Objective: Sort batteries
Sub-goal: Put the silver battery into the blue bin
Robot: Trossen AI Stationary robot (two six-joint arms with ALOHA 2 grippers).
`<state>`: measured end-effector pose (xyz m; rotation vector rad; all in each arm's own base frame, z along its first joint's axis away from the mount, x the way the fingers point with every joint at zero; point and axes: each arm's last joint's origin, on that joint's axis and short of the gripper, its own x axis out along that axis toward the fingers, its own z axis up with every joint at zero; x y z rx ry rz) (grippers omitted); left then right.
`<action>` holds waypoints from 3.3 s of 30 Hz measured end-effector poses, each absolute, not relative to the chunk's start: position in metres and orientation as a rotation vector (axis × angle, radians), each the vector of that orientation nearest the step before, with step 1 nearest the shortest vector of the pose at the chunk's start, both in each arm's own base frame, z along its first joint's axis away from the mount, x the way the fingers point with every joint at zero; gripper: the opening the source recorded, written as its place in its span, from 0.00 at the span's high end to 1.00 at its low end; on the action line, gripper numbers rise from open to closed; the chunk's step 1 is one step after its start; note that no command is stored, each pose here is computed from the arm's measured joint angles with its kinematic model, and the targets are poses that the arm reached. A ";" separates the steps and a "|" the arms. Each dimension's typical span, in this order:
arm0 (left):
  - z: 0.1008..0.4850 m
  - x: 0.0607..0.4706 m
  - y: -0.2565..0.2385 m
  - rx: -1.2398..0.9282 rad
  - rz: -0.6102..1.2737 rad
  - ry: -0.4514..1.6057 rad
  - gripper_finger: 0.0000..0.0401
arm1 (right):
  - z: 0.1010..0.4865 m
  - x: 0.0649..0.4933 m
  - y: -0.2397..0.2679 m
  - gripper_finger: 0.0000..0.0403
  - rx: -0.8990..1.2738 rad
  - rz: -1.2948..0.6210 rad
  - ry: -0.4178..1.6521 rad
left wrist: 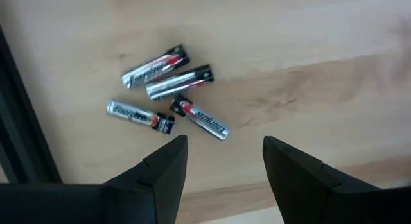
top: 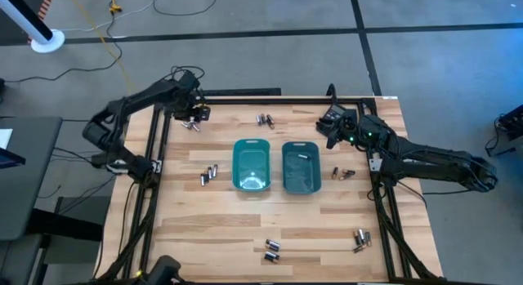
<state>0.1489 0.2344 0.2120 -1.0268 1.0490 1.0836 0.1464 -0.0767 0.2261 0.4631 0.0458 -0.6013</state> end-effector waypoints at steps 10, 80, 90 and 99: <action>0.204 0.148 0.241 -0.745 0.902 1.219 0.51 | 0.226 0.146 -0.078 0.66 0.464 -0.610 0.044; 0.147 0.141 0.252 -0.280 0.365 1.756 0.51 | 0.230 0.147 -0.078 0.66 0.517 -0.603 -0.019; 0.144 0.141 0.252 -0.249 0.396 1.769 0.72 | 0.230 0.147 -0.078 0.66 0.532 -0.603 -0.023; 0.146 0.146 0.252 -0.150 0.443 1.851 0.91 | 0.230 0.147 -0.078 0.66 0.534 -0.602 -0.024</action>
